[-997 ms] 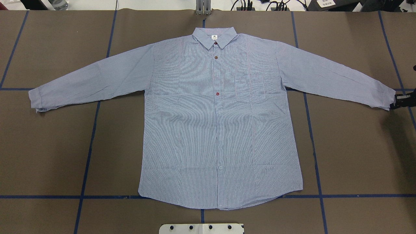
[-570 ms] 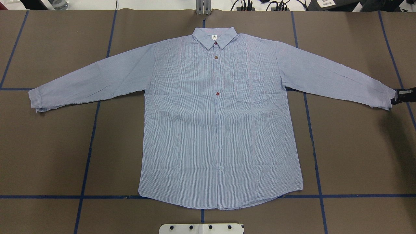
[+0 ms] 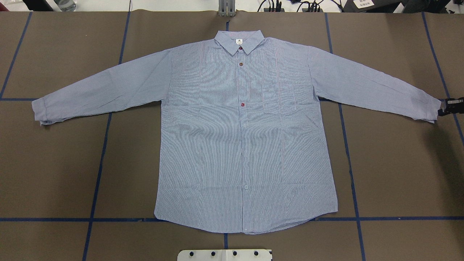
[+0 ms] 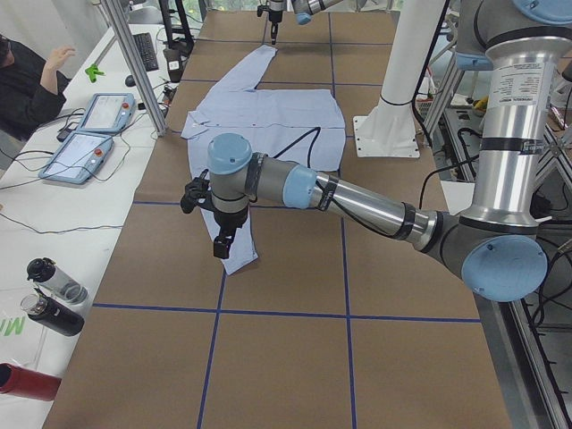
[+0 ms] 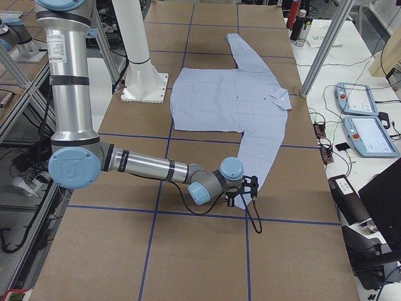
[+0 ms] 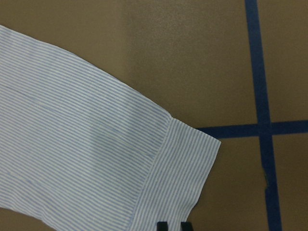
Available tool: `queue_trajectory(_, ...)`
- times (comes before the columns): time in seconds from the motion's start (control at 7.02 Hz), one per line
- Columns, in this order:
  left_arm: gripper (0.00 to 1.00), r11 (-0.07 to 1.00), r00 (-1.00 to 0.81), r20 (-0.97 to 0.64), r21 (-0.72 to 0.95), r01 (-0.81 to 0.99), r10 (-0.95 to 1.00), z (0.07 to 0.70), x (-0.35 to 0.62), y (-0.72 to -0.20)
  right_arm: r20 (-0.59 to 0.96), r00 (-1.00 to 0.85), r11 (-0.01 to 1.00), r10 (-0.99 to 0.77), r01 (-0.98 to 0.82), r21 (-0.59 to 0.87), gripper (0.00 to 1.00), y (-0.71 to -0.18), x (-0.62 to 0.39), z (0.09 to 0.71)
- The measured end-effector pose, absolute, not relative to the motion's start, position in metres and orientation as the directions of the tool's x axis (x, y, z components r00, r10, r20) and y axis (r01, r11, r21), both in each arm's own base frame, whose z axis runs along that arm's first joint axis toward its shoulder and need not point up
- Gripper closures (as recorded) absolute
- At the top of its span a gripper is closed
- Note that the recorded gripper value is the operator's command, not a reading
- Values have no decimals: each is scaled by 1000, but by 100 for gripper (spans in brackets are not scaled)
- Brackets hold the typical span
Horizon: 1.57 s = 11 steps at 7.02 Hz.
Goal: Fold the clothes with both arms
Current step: 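Lower the right gripper onto the cuff of the sleeve nearest it and grasp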
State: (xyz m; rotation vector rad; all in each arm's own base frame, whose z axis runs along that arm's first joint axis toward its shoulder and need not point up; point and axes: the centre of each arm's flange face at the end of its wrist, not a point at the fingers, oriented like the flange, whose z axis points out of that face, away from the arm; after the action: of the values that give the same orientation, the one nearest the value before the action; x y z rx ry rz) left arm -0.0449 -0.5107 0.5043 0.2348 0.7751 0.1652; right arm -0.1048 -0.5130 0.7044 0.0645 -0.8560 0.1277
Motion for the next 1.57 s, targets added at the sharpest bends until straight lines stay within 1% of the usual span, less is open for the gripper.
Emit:
queue_trajectory(0.28,1,961,703,-672,269,-61,233,504,-45,-511,748,657,991,93,-130,-9,34,-517,-112,703)
queue_trajectory(0.71,1,961,703,-672,269,-61,233,504,-45,-511,738,670,994,79,-113,-4,52,-516,-125,704)
queue_trajectory(0.85,1,961,703,-671,270,-61,233,504,-45,-511,736,673,994,79,-109,-7,54,-516,-126,705)
queue_trajectory(1.57,1,960,704,-671,272,-60,234,503,-46,-510,722,685,993,98,-110,-31,54,-514,-127,711)
